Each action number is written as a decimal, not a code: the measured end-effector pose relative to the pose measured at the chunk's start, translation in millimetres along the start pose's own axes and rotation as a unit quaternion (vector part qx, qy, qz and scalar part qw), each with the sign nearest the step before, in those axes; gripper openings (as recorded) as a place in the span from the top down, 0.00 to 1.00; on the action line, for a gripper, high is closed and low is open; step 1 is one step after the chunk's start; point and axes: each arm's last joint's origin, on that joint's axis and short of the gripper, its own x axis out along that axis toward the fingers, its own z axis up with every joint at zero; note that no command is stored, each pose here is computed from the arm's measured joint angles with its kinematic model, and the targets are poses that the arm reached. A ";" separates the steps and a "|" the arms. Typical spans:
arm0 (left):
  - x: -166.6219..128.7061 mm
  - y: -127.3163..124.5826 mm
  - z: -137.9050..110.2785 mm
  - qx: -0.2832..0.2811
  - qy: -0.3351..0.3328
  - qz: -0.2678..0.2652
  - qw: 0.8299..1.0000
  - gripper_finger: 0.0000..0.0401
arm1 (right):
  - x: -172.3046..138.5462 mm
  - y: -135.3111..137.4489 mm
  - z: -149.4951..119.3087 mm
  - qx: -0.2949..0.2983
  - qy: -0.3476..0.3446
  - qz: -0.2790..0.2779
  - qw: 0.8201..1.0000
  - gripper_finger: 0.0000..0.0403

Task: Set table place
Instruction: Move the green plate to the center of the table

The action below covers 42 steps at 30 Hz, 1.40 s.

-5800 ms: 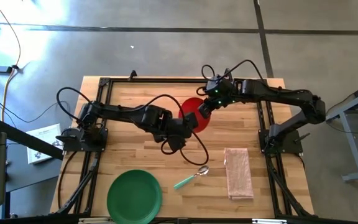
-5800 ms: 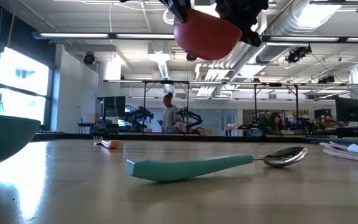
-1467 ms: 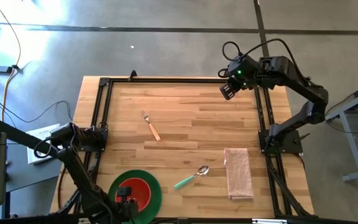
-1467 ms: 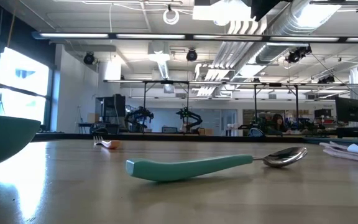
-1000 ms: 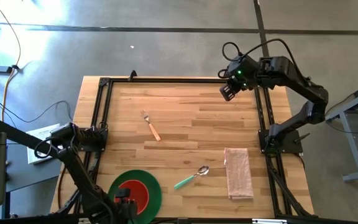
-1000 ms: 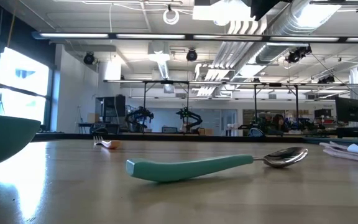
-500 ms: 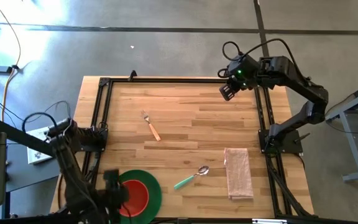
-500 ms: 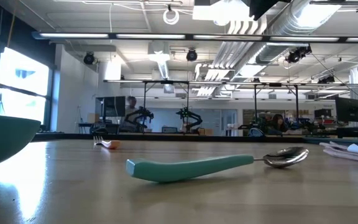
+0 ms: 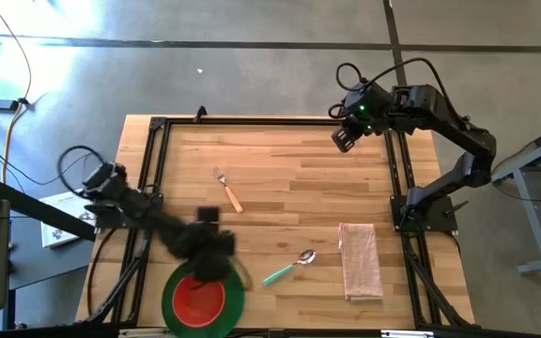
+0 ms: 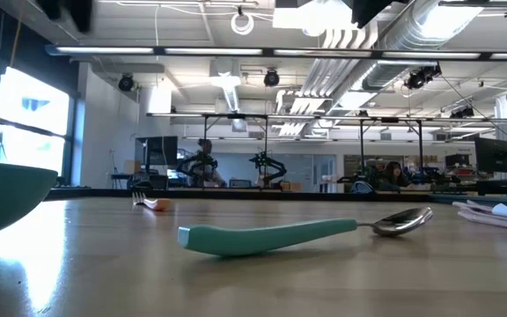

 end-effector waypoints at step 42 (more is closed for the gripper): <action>108.1 28.2 21.2 0.470 -0.102 -0.279 0.831 0.61 | 0.1 0.9 2.0 0.041 -0.010 0.004 0.999 0.76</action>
